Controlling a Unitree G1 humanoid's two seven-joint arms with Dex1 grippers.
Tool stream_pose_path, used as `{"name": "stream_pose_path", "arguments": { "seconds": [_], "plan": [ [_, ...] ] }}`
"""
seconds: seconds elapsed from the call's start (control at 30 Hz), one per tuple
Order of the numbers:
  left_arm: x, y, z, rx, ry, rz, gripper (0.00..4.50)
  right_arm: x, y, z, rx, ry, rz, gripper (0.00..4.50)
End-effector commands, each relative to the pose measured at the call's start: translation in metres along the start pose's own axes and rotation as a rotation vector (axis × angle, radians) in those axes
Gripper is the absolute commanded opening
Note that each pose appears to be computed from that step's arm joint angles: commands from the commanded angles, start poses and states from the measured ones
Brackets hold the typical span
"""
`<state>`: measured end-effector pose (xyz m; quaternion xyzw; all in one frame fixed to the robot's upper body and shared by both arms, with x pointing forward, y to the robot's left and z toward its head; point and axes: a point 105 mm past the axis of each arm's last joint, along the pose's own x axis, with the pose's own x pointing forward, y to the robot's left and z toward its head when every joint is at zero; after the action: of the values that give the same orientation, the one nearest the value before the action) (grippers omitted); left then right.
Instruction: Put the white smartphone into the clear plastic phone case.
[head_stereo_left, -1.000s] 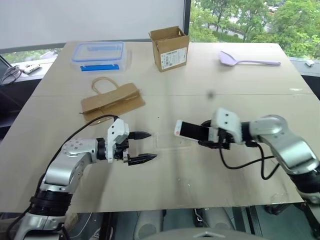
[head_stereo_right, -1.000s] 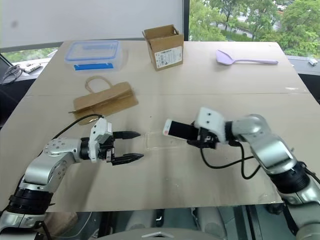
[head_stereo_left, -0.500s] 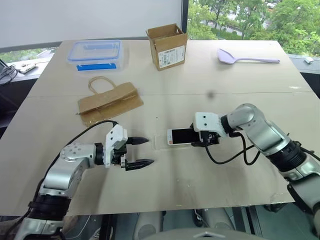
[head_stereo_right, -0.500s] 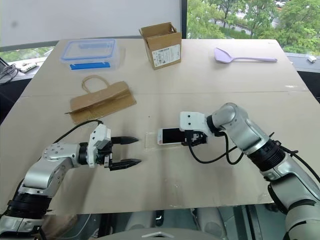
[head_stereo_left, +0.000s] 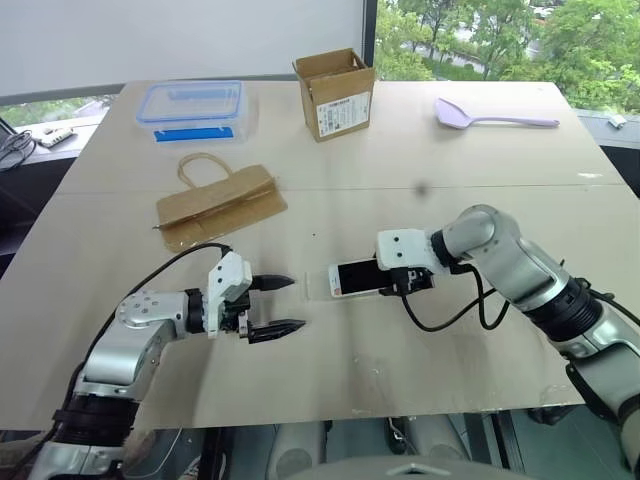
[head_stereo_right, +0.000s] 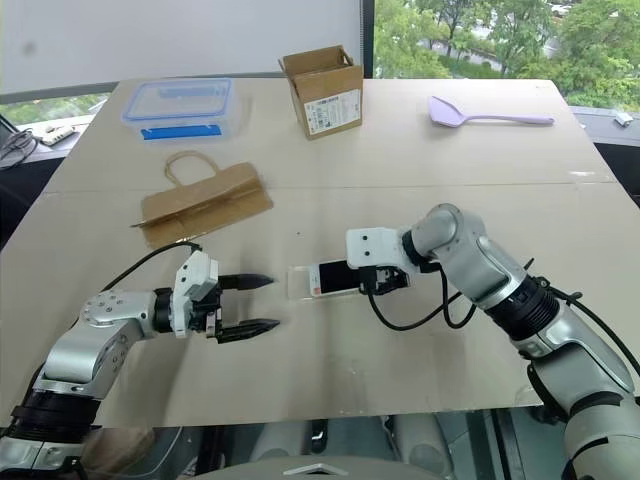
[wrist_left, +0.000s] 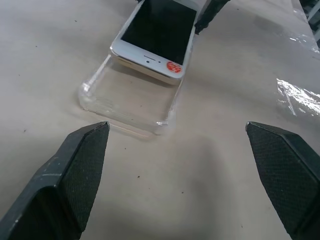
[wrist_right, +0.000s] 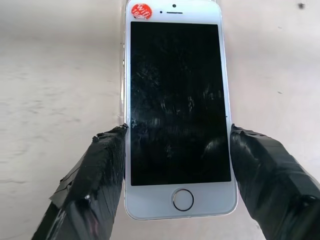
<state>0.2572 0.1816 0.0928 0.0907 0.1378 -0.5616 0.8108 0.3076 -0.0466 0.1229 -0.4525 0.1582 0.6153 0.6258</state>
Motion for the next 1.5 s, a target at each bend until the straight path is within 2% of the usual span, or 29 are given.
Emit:
{"name": "stream_pose_path", "arguments": {
  "seconds": [0.03, 0.37, 0.67, 0.97, 1.03, 1.1, 1.2, 1.33, 1.43, 1.5],
  "plan": [
    [0.001, 0.000, 0.007, 0.034, -0.014, 0.001, 4.50, 0.004, 0.012, 0.001, -0.017, 0.042, 0.077, 2.79],
    [0.005, 0.000, 0.007, 0.033, -0.027, 0.003, 4.50, 0.013, 0.012, -0.001, -0.053, 0.119, 0.100, 2.79],
    [0.006, -0.001, 0.005, 0.030, -0.027, 0.011, 4.50, 0.007, -0.009, 0.010, -0.205, 0.119, 0.002, 2.79],
    [0.005, -0.001, 0.005, 0.030, -0.028, 0.019, 4.50, 0.010, -0.006, 0.013, -0.186, 0.097, 0.037, 2.79],
    [0.005, -0.001, 0.005, 0.030, -0.028, 0.021, 4.50, 0.008, -0.005, 0.016, -0.151, 0.059, 0.050, 3.80],
    [0.005, -0.001, 0.005, 0.029, -0.028, 0.023, 4.50, 0.005, -0.008, 0.017, -0.145, 0.045, 0.035, 4.44],
    [0.005, -0.001, 0.004, 0.029, -0.028, 0.024, 4.50, 0.000, -0.012, 0.018, -0.137, 0.030, -0.004, 4.44],
    [0.004, -0.002, 0.004, 0.026, -0.027, 0.027, 4.50, -0.021, -0.012, 0.032, -0.063, -0.101, -0.035, 4.44],
    [0.002, -0.002, 0.002, 0.020, -0.024, 0.032, 4.50, -0.029, -0.009, 0.043, -0.002, -0.205, -0.048, 3.71],
    [0.001, -0.003, 0.001, 0.009, -0.023, 0.035, 4.50, -0.030, -0.001, 0.049, 0.035, -0.278, -0.023, 2.68]
  ]
}}
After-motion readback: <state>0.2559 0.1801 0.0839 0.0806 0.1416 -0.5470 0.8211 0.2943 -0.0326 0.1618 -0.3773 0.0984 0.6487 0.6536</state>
